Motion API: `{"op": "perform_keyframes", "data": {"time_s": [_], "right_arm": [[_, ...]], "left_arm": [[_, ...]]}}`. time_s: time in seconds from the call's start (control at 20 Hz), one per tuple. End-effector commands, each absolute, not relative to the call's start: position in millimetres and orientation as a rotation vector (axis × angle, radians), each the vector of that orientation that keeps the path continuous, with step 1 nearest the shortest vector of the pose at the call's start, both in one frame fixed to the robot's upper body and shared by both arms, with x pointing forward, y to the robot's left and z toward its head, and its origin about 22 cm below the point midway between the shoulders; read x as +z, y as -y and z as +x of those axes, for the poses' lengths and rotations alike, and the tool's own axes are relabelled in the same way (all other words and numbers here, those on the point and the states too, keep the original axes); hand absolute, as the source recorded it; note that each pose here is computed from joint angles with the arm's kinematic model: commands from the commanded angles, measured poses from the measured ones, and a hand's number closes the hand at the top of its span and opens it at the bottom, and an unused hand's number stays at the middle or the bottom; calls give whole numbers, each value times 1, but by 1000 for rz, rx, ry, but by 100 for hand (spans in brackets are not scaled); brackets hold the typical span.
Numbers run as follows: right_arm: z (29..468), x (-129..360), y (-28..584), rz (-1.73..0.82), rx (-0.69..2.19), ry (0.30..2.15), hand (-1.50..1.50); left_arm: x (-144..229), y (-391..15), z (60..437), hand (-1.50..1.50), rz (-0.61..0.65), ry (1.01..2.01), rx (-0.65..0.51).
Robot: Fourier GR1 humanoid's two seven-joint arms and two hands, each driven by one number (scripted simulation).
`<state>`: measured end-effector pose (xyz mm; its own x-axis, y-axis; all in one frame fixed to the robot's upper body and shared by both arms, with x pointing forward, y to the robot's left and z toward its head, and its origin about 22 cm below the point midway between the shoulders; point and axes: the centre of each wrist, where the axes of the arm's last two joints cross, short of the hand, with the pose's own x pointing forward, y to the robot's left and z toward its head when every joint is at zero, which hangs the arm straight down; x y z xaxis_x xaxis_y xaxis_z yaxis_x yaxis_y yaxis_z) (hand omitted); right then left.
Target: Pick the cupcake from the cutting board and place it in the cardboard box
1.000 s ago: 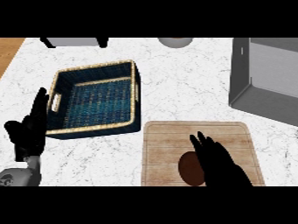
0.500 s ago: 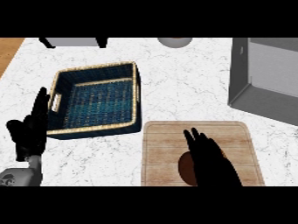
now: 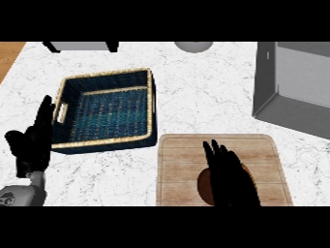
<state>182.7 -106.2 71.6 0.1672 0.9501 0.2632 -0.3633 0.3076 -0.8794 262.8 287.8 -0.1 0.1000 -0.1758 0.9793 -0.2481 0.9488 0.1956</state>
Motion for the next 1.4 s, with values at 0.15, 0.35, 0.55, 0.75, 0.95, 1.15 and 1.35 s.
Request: {"op": "perform_keyframes", "data": {"time_s": [0.15,0.35,0.55,0.75,0.95,1.15,1.35], "right_arm": [[189,66,104,-810,1087,833,-150],[197,55,98,-814,1106,825,-150],[214,54,98,-812,1084,830,-150],[207,40,110,-800,1083,822,-150],[204,32,107,-788,1090,821,-150],[217,38,104,-810,1097,815,-150],[215,11,97,-756,1154,877,150]], "left_arm": [[-31,-281,252,0,311,1381,61],[-23,-262,266,0,306,1391,58],[-28,-282,257,0,306,1390,60],[-7,-287,261,0,316,1394,58],[-12,-295,261,0,302,1383,68],[-30,-272,255,0,318,1385,57],[-24,-269,245,0,304,1390,46]]}}
